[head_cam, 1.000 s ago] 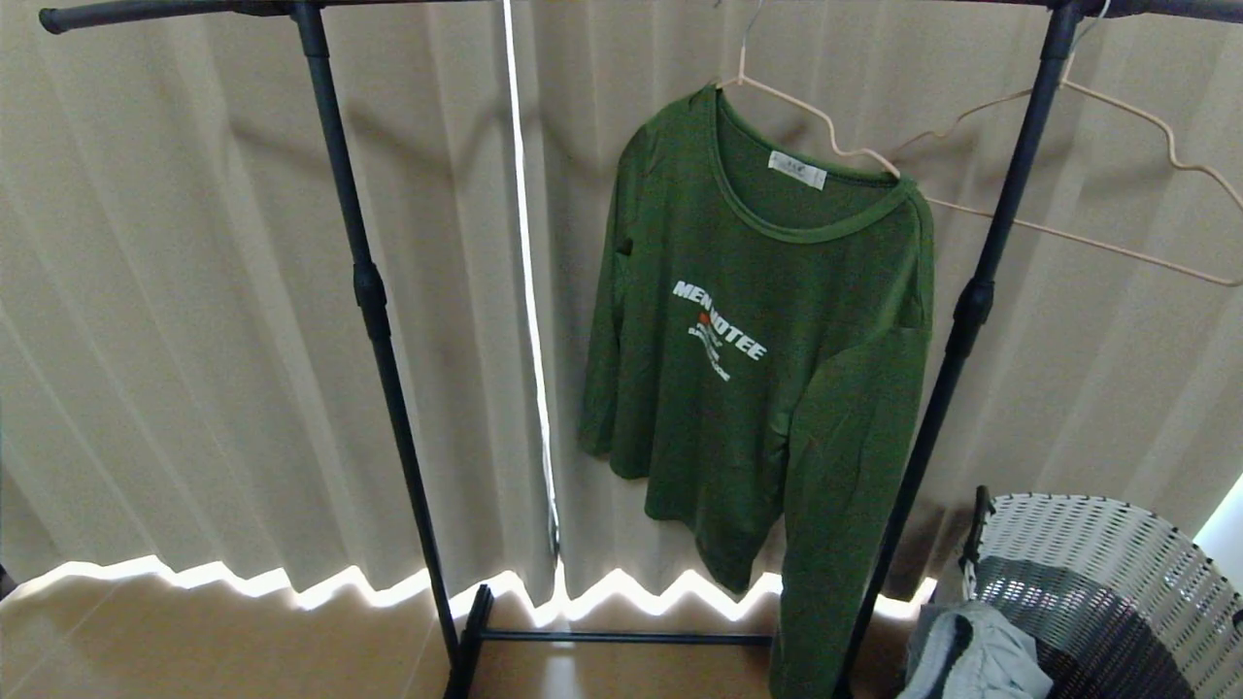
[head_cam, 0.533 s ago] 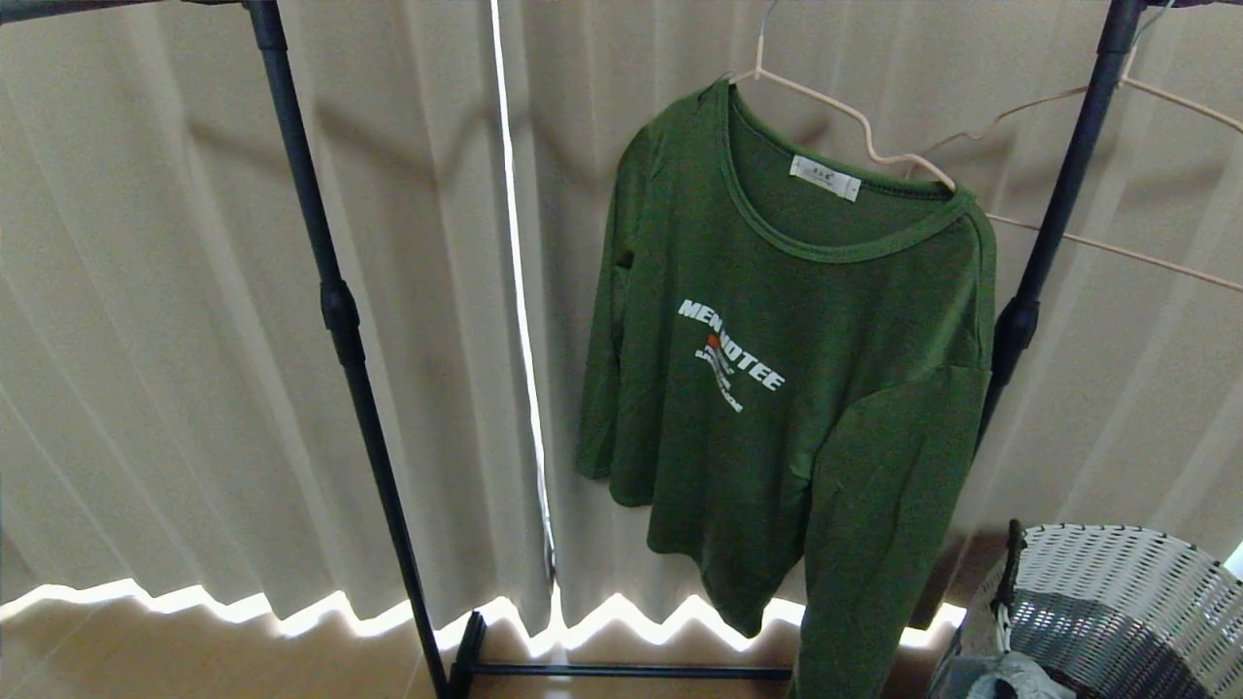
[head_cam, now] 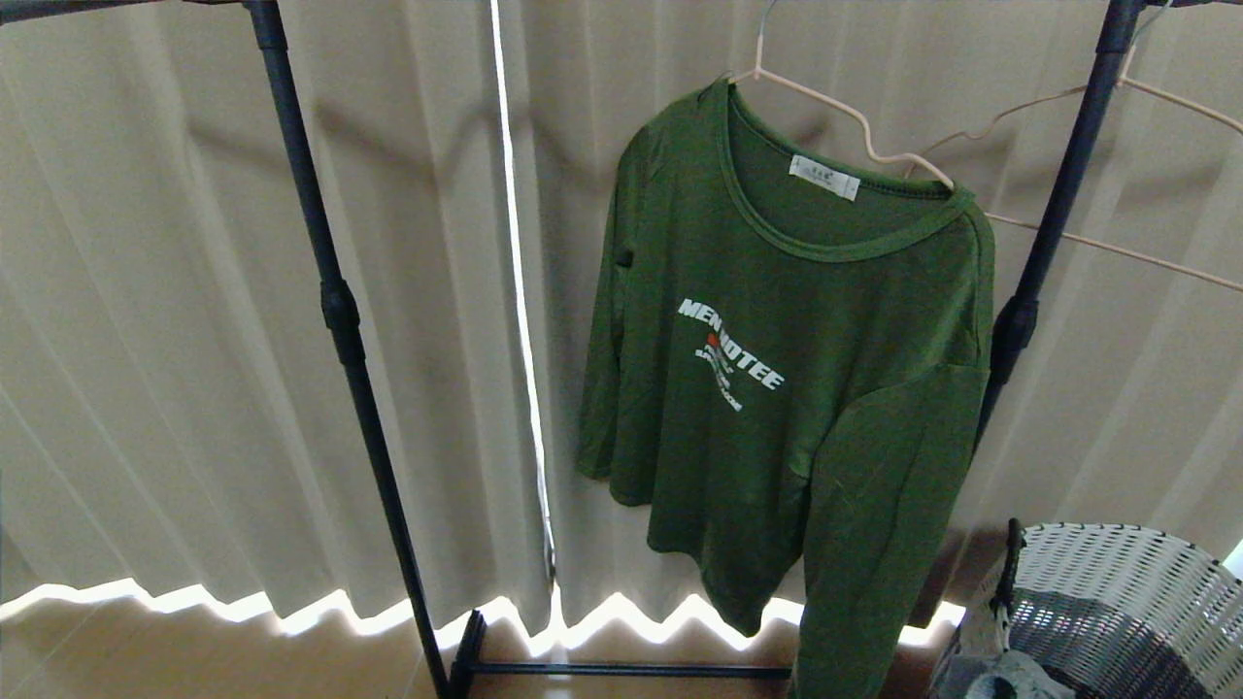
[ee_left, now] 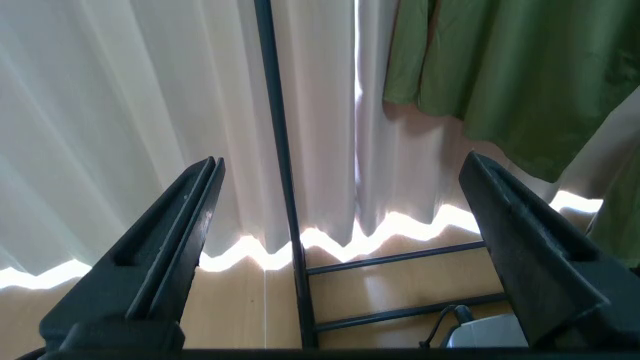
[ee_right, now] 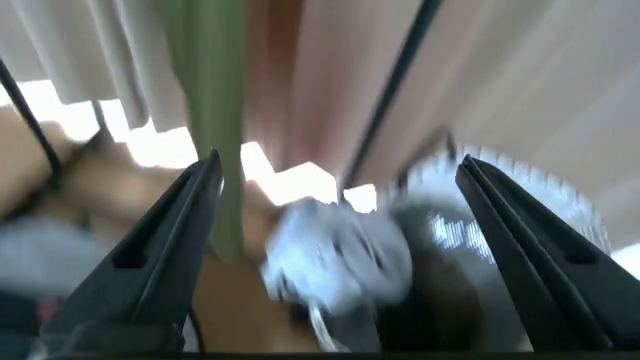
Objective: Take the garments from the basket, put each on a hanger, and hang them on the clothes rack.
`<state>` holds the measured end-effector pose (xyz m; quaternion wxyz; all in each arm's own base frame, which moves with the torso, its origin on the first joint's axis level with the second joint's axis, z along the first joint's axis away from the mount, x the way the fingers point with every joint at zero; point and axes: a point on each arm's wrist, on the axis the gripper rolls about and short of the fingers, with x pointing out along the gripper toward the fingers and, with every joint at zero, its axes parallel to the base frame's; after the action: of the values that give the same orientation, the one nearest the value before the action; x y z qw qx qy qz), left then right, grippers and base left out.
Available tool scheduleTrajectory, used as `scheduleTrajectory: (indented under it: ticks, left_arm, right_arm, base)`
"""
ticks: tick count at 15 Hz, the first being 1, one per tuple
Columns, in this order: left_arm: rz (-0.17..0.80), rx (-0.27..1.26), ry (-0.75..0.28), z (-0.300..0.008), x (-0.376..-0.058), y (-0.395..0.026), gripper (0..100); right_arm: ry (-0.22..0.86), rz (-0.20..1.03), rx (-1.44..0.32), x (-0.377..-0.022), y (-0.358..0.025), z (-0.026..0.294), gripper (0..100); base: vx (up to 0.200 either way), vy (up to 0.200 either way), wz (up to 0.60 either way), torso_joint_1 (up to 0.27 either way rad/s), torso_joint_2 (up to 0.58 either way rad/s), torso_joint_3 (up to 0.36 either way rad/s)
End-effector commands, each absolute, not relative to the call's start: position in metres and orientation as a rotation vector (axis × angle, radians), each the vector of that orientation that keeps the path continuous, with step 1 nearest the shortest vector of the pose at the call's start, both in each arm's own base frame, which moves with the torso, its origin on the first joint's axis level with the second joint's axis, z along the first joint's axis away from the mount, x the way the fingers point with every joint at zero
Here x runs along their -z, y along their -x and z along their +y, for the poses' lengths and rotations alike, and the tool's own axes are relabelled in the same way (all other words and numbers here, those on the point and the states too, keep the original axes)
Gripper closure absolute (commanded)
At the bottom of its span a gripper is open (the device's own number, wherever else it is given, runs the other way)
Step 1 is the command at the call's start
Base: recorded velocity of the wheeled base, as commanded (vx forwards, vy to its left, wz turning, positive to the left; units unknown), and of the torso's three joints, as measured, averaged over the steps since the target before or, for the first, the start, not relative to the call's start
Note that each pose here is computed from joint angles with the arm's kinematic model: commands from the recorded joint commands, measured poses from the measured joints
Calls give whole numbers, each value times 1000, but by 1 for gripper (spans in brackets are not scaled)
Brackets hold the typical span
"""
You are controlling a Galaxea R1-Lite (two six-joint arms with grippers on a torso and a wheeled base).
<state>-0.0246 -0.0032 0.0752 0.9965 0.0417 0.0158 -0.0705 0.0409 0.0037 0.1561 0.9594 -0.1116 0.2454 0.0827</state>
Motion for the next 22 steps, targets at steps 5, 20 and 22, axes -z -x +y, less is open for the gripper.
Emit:
scheduleTrajectory:
  ticks: [5, 20, 22]
  left_arm:
    - [32, 136, -71, -3, -75, 25, 0]
    - [33, 135, -69, -3, -75, 25, 0]
    - [32, 133, -69, -3, -75, 25, 0]
  right_arm:
    - [372, 1054, -238, -101, -159, 9, 0]
    - [406, 1240, -131, -36, -209, 1, 0]
    - [406, 1237, -130, -36, -210, 1, 0]
  base:
    - [0, 0, 0, 0, 0, 0]
    - [0, 0, 0, 0, 0, 0]
    - [0, 0, 0, 0, 0, 0]
